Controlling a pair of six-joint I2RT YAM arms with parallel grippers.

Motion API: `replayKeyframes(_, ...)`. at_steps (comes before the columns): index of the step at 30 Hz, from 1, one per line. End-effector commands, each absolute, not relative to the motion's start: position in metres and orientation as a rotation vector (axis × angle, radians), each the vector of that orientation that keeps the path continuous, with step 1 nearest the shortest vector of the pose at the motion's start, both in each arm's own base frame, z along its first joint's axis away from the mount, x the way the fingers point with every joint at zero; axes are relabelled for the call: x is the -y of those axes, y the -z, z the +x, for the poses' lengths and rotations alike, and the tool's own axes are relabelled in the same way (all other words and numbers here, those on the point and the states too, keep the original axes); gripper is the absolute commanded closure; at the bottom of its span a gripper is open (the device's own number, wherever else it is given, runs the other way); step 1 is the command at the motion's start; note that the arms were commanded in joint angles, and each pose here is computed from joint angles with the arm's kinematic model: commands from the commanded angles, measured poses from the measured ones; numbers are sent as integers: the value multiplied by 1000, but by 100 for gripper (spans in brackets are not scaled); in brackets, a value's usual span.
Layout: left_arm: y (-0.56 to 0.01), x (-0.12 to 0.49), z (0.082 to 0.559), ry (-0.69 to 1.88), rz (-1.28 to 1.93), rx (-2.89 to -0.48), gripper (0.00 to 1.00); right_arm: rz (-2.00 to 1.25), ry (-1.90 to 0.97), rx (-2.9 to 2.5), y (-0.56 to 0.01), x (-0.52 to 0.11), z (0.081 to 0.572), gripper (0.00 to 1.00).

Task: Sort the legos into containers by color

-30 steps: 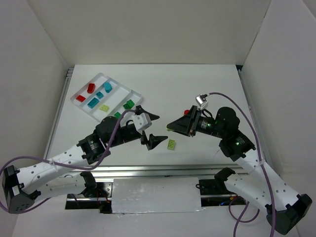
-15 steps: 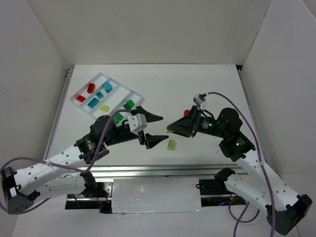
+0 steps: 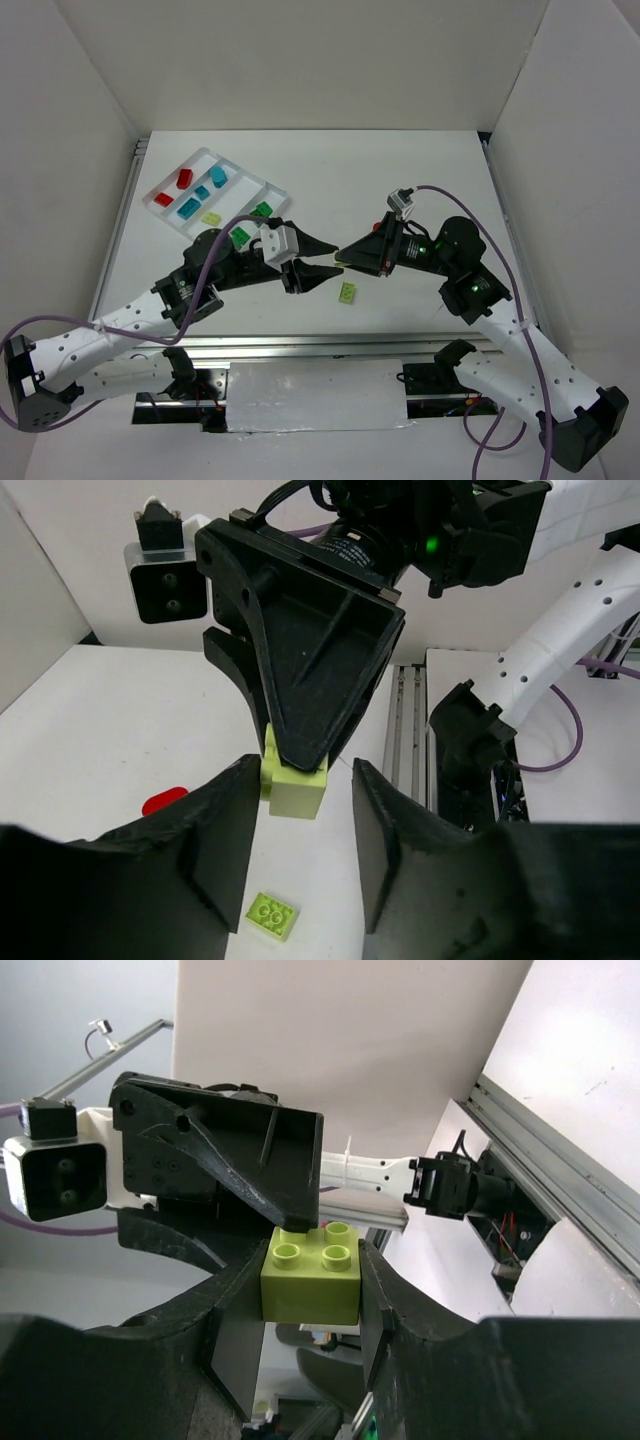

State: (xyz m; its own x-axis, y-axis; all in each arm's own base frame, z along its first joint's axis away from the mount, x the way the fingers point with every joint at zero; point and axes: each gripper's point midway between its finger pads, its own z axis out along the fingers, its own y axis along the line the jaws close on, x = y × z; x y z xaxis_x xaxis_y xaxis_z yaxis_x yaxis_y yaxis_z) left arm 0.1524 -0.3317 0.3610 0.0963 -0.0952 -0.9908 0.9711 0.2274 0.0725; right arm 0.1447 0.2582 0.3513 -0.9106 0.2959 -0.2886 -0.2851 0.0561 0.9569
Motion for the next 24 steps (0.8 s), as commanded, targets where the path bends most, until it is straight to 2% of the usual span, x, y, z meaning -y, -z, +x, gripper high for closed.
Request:
replayKeyframes(1, -395, 336, 146, 1060, 1005, -1066, 48, -46, -1953, -1887, -361, -261, 141, 100)
replayKeyframes(2, -393, 337, 147, 1059, 1012, -1077, 53, -47, -1954, -1881, -362, -260, 141, 100)
replayKeyframes(4, -392, 339, 147, 1062, 1019, -1084, 57, -45, -1959, -1888, -360, -261, 141, 100)
replayKeyframes(11, -385, 343, 149, 1061, 1036, -1112, 58, -58, -1958, -1869, -365, -261, 141, 100)
replayKeyframes(12, -384, 343, 150, 1058, 1035, -1115, 54, -58, -1958, -1869, -365, -261, 141, 100)
replayKeyframes(13, -382, 343, 151, 1055, 1038, -1129, 42, -57, -1955, -1864, -366, -261, 141, 100)
replayKeyframes(14, -381, 343, 151, 1053, 1039, -1132, 37, -54, -1955, -1864, -366, -261, 141, 100)
replayKeyframes(18, -378, 343, 150, 1053, 1047, -1141, 31, -62, -1947, -1842, -372, -259, 141, 100)
replayKeyframes(19, -377, 343, 150, 1053, 1049, -1147, 26, -64, -1946, -1841, -373, -259, 141, 100)
replayKeyframes(20, -377, 343, 151, 1051, 1052, -1148, 26, -61, -1942, -1838, -374, -259, 141, 100)
replayKeyframes(24, -378, 341, 151, 1043, 1045, -1150, 47, -64, -1942, -1841, -373, -259, 141, 100)
